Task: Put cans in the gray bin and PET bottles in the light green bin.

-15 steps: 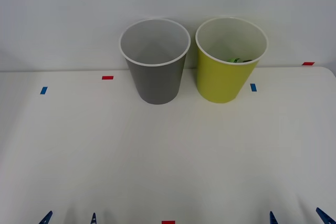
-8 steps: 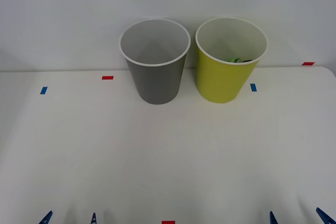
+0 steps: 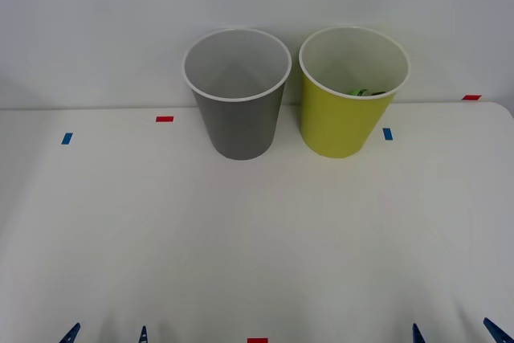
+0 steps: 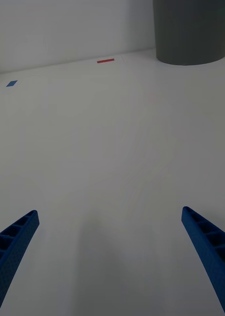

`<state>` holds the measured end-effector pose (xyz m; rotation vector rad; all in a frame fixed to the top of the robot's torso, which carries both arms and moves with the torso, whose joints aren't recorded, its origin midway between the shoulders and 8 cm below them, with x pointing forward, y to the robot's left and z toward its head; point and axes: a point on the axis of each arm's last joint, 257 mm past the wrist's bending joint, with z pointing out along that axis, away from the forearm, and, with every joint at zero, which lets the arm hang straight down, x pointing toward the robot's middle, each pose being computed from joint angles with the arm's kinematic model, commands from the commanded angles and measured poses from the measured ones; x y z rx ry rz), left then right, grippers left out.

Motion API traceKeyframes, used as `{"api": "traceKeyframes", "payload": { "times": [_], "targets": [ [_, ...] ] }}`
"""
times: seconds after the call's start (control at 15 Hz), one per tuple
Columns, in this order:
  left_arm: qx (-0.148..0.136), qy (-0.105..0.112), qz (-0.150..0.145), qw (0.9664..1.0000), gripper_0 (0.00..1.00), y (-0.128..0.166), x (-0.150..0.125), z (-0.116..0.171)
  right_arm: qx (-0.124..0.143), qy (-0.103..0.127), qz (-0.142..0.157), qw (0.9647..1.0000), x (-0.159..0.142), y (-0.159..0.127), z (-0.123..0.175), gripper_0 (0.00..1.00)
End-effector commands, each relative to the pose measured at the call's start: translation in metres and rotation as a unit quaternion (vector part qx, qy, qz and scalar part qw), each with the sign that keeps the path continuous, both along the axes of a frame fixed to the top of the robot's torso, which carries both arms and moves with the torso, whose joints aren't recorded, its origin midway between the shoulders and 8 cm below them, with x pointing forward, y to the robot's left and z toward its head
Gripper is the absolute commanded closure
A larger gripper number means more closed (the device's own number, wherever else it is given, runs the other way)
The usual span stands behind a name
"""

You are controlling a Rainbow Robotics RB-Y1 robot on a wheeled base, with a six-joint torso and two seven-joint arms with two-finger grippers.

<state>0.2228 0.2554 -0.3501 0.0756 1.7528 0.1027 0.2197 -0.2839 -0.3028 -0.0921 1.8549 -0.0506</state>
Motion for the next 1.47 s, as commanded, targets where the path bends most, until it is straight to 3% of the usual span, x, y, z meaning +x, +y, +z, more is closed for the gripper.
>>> {"api": "traceKeyframes", "payload": {
  "times": [0.07,1.47],
  "targets": [
    [0.0,0.0,0.0,1.0,0.0,0.0,0.0,0.0,0.0,0.0,0.0,1.0,0.0,0.0,0.0,0.0],
    [0.0,0.0,0.0,1.0,0.0,0.0,0.0,0.0,0.0,0.0,0.0,1.0,0.0,0.0,0.0,0.0]
  ]
}}
